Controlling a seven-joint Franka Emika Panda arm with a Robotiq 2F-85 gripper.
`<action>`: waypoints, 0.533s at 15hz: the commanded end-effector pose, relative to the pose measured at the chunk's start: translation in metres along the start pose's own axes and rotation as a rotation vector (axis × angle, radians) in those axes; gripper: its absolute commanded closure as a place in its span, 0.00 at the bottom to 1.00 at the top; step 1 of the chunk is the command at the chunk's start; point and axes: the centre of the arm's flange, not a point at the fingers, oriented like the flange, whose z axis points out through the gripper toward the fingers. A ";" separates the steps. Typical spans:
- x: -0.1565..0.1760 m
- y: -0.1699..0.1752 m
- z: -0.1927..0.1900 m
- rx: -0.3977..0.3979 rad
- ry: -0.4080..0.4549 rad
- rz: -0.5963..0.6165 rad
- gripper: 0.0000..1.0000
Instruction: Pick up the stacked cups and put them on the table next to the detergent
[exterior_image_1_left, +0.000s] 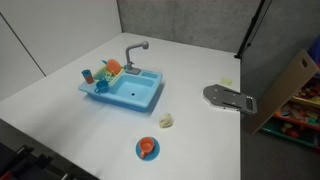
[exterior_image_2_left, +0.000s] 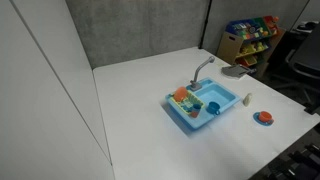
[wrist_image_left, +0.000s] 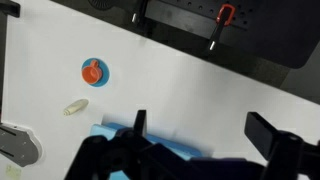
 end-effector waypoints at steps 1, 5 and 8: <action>0.000 0.000 0.000 0.000 0.000 0.000 0.00; 0.002 0.000 -0.001 -0.001 0.002 0.001 0.00; 0.016 0.001 -0.008 -0.002 0.008 0.009 0.00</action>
